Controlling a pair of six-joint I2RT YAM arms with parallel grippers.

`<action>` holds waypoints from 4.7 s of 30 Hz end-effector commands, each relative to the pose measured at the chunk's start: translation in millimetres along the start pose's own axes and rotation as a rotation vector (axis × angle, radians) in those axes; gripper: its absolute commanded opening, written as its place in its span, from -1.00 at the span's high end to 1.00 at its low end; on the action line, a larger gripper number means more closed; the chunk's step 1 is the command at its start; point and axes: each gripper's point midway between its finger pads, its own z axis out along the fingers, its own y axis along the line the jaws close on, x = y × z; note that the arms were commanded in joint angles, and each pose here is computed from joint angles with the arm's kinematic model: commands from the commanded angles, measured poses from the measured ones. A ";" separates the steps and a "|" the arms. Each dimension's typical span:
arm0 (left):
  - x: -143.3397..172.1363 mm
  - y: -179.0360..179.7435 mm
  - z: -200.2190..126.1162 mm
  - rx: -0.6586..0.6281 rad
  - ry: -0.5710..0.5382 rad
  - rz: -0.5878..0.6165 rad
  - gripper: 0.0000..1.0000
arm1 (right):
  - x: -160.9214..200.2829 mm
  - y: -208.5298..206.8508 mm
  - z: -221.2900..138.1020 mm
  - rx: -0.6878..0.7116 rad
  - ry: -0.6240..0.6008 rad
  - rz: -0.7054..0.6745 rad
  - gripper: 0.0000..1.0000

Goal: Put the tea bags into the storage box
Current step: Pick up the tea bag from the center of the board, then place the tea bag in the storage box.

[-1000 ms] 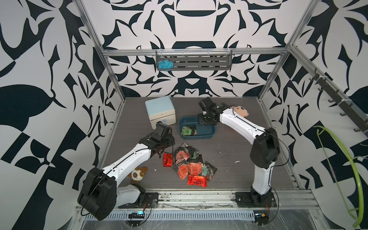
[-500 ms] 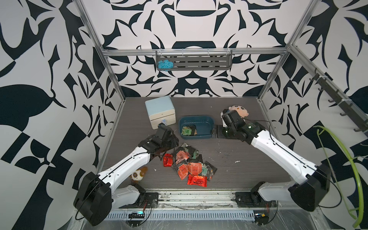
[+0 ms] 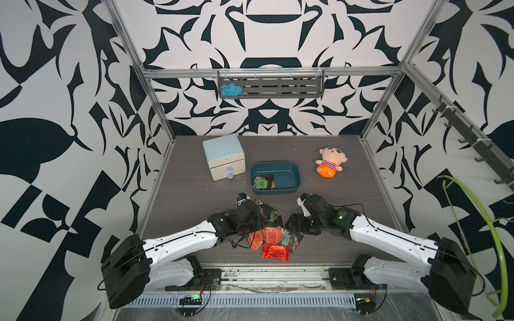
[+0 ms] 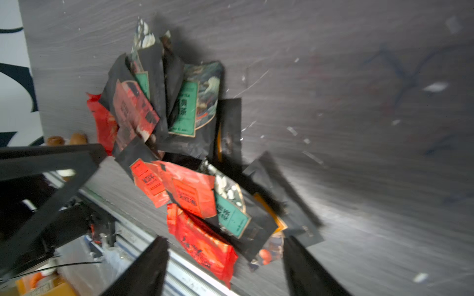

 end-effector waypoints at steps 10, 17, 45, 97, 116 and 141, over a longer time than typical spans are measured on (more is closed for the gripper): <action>32.3 -3.9 27.0 -0.025 0.039 -0.024 0.30 | 6.2 14.6 26.7 -0.058 -0.016 -0.004 0.00; 42.0 5.9 39.9 -0.061 0.064 -0.039 0.37 | 8.4 16.3 41.0 -0.055 0.007 -0.005 0.12; 46.6 0.0 57.7 -0.087 0.065 -0.043 0.37 | 14.6 9.8 63.0 -0.021 0.051 -0.001 0.62; -71.1 101.7 -70.9 -0.252 -0.453 -0.200 -0.05 | -222.0 72.2 23.0 0.046 -0.111 -0.049 1.00; -71.5 97.5 -53.6 -0.281 -0.397 -0.181 -0.07 | -240.7 67.6 77.4 0.103 -0.083 -0.055 1.00; -80.8 55.6 -57.0 -0.164 -0.350 -0.142 -0.01 | -247.8 32.8 -18.3 0.387 -0.158 -0.240 -0.04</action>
